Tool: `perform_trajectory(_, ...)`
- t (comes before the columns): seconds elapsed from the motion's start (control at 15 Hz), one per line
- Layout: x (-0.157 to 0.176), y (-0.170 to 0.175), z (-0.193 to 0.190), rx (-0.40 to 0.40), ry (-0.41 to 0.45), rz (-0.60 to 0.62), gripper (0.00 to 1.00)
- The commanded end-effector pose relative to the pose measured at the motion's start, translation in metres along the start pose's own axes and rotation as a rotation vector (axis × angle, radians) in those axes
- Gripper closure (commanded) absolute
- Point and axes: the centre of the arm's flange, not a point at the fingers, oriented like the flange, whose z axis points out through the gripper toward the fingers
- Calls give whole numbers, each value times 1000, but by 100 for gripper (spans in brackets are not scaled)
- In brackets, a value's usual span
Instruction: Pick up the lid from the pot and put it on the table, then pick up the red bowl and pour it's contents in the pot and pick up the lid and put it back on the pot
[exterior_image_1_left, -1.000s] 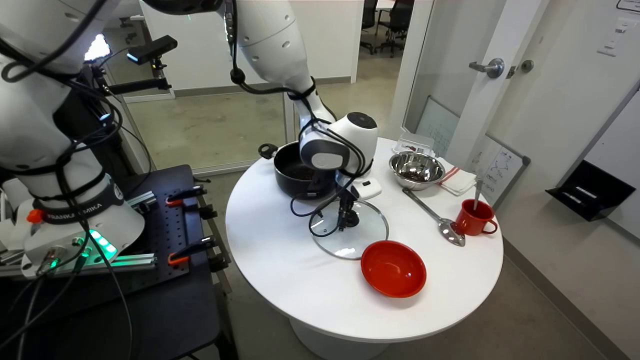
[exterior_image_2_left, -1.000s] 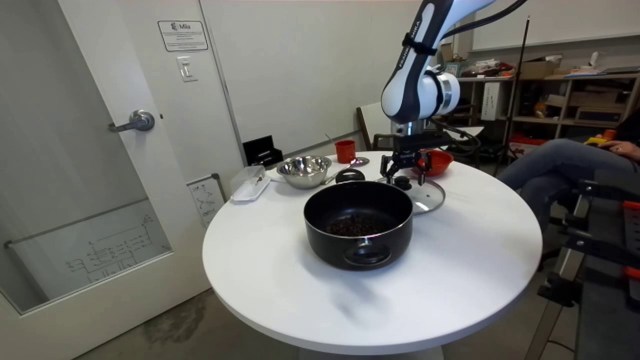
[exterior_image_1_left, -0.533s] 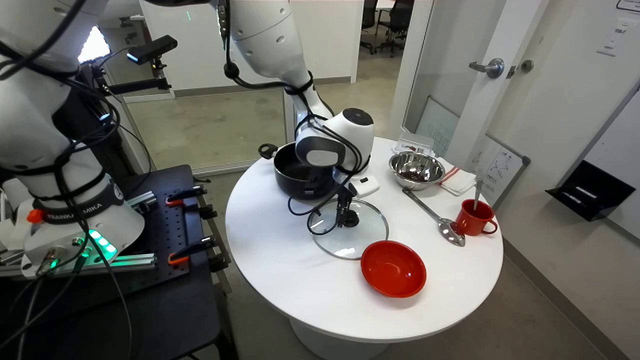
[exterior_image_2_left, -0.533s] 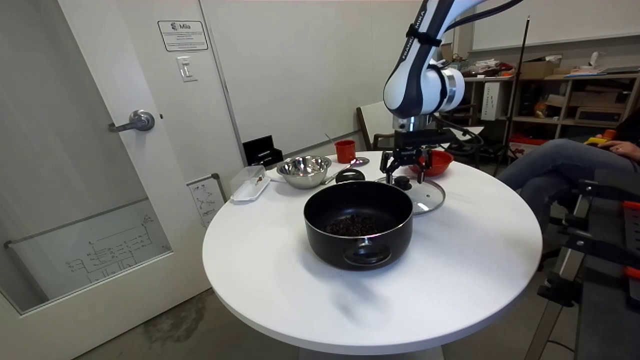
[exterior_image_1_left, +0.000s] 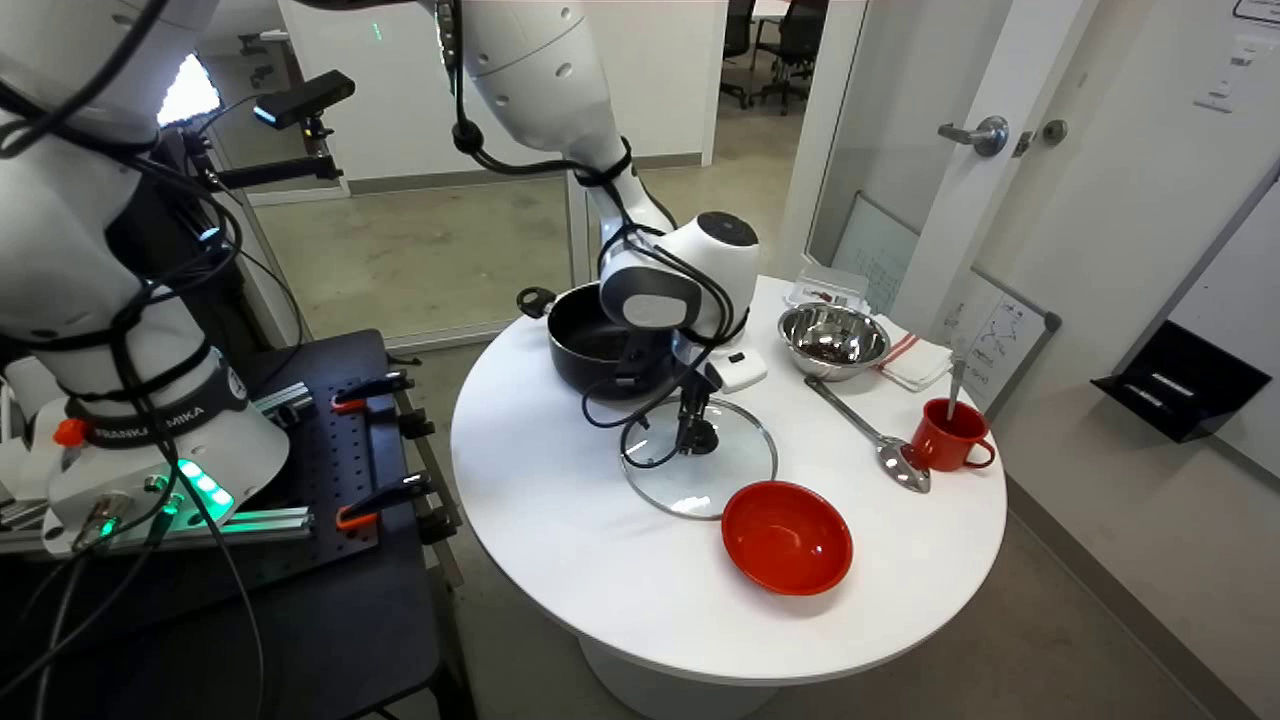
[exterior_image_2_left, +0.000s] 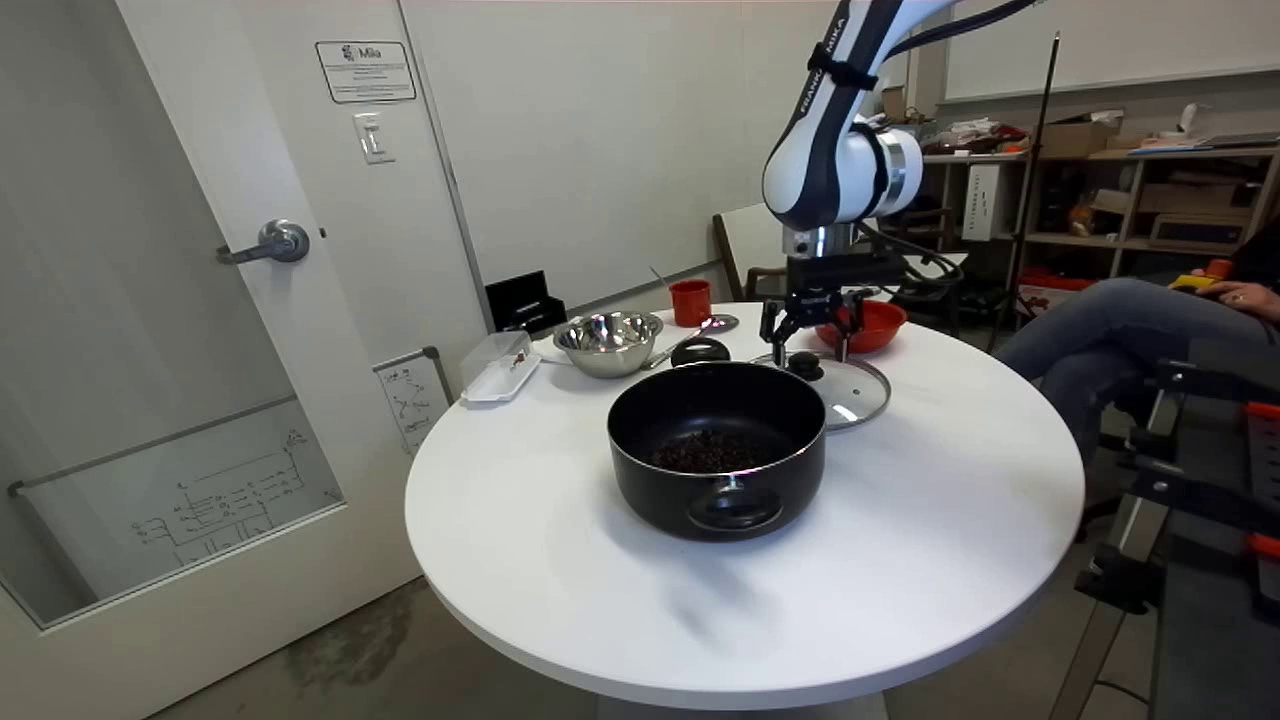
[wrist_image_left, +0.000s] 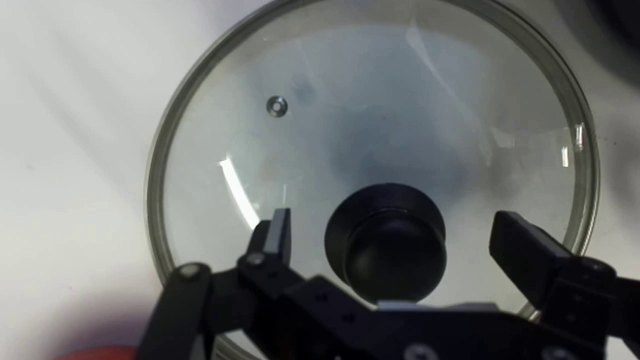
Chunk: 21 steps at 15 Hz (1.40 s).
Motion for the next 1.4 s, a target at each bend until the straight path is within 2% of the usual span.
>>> perform_trajectory(0.0,5,-8,5,-32,-27,-6,0)
perform_trajectory(0.4,11,-18,15,-41,-5,-17,0)
perform_trajectory(1.0,30,-14,14,-67,8,11,0)
perform_trajectory(1.07,31,-14,14,-69,0,13,8)
perform_trajectory(1.13,32,-14,13,-69,-8,15,28)
perform_trajectory(1.33,32,-16,15,-79,-28,24,49)
